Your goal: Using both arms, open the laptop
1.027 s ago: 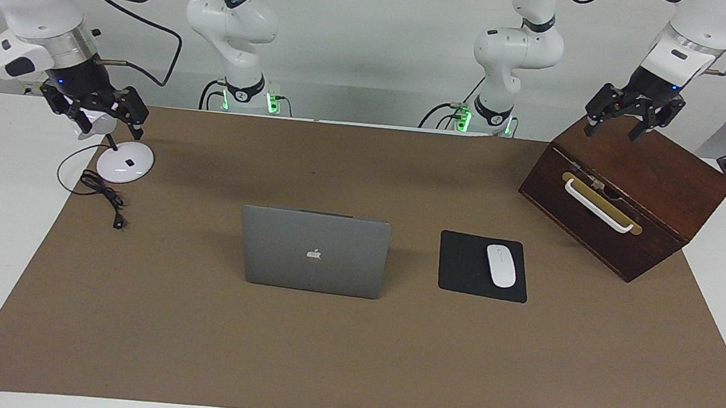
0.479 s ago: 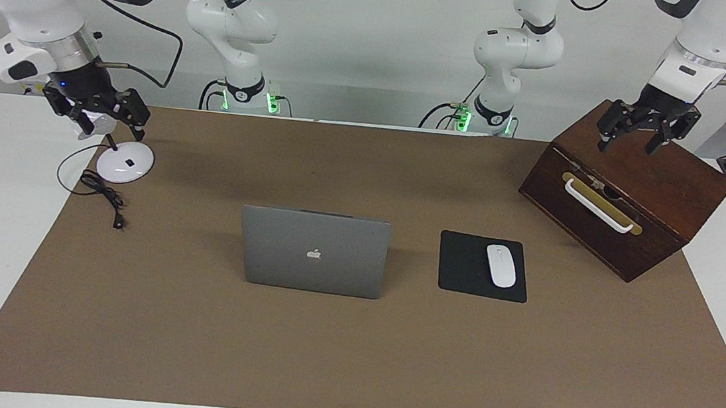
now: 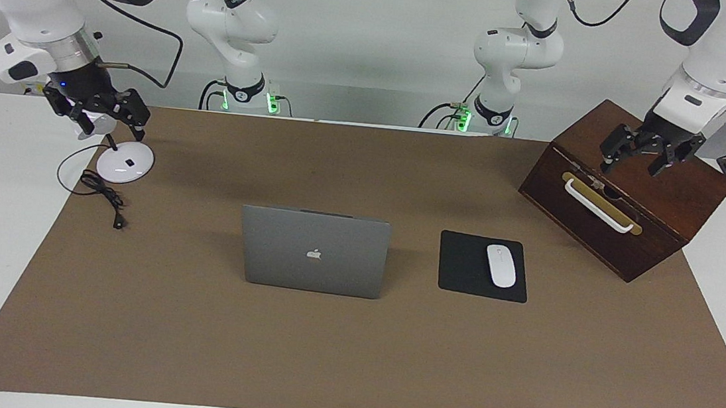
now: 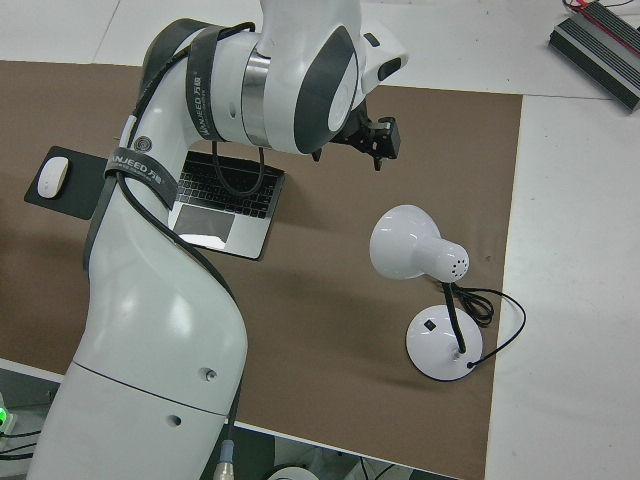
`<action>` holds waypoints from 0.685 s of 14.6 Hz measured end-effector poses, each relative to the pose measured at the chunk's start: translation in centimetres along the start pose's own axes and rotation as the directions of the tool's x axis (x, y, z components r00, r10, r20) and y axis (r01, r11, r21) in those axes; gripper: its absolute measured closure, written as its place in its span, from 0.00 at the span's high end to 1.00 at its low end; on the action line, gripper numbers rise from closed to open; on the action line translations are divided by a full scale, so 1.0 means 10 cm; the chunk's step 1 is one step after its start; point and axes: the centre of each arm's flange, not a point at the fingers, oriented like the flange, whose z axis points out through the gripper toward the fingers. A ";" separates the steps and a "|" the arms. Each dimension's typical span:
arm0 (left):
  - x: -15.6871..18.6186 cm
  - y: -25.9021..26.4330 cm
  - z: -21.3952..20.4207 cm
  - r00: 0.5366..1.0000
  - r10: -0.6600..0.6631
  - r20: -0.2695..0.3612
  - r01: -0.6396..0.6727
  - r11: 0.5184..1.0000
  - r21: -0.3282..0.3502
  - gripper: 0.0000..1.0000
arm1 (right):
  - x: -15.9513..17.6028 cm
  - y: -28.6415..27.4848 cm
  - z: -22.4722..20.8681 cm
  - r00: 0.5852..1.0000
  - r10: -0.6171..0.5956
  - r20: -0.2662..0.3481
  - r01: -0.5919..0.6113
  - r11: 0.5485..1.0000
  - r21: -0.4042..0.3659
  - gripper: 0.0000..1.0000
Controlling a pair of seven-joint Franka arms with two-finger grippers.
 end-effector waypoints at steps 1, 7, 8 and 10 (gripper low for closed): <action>0.01 0.01 0.01 1.000 0.002 0.003 -0.002 1.000 0.000 1.00 | 0.00 0.00 0.00 1.000 0.000 0.000 0.000 1.000 0.000 1.00; 0.00 0.07 0.07 1.000 0.014 0.020 -0.014 1.000 -0.001 1.00 | 0.00 0.00 0.00 1.000 0.000 0.000 0.000 1.000 0.000 1.00; 0.00 0.07 0.07 1.000 0.014 0.021 -0.014 1.000 -0.001 1.00 | 0.00 0.00 0.00 1.000 0.000 0.000 0.000 1.000 0.000 1.00; 0.00 0.07 0.07 1.000 0.014 0.021 -0.014 1.000 -0.001 1.00 | 0.00 0.00 0.00 1.000 0.000 0.000 0.000 1.000 0.000 1.00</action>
